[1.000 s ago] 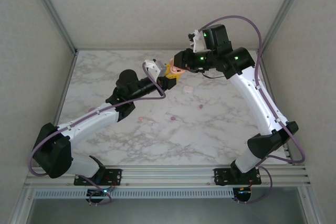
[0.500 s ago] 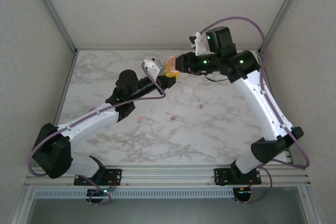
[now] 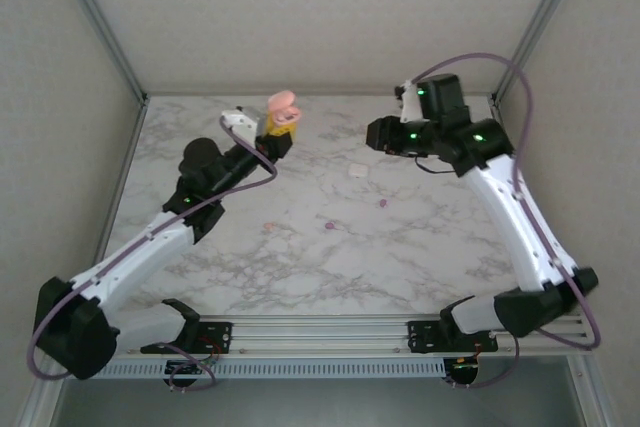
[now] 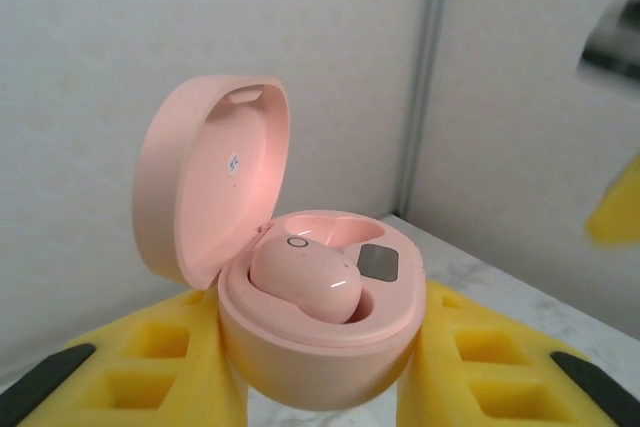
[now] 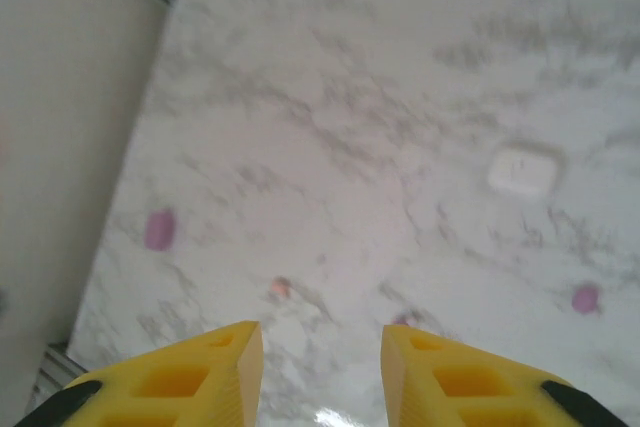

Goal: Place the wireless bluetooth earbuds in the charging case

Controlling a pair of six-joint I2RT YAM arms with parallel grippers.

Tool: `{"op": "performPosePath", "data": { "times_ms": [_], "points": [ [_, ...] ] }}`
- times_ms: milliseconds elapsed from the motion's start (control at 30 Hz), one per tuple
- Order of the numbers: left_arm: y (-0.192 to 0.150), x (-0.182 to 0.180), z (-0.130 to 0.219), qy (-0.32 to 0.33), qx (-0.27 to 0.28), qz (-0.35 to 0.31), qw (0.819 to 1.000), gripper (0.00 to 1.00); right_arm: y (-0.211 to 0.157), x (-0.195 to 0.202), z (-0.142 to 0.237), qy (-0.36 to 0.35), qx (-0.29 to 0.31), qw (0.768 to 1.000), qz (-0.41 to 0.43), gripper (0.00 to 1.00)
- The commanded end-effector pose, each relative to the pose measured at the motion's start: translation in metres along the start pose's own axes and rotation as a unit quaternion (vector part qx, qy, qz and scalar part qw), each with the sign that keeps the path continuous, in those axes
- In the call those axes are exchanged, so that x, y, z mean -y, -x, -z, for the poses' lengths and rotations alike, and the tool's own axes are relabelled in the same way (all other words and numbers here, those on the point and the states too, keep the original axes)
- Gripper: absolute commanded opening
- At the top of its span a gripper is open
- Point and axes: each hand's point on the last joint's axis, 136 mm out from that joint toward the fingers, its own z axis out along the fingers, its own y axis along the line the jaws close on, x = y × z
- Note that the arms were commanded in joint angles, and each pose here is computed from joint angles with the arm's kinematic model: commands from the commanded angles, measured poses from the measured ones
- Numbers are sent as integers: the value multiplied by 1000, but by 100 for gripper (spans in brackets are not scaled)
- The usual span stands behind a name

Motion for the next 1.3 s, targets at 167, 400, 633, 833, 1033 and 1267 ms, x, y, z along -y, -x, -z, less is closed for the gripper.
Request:
{"op": "performPosePath", "data": {
  "times_ms": [167, 400, 633, 833, 1033, 1267],
  "points": [
    [28, -24, 49, 80, -10, -28, 996, 18, -87, 10, -138, 27, -208, 978, -14, 36],
    [46, -16, 65, 71, -3, -33, 997, 19, -140, -36, -223, 71, -311, 946, 53, 37],
    [55, -12, 73, 67, 6, -36, 997, 19, -168, -58, -262, 50, -350, 927, 123, 38],
    [58, -11, 73, 63, 5, -43, 997, 19, -189, -64, -283, 44, -377, 913, 149, 38],
    [54, -10, 70, 59, 1, -40, 998, 19, -198, -70, -294, 61, -384, 911, 139, 38],
    [50, -10, 67, 55, -3, -34, 998, 19, -207, -73, -299, 75, -399, 904, 135, 38]
  ]
}}
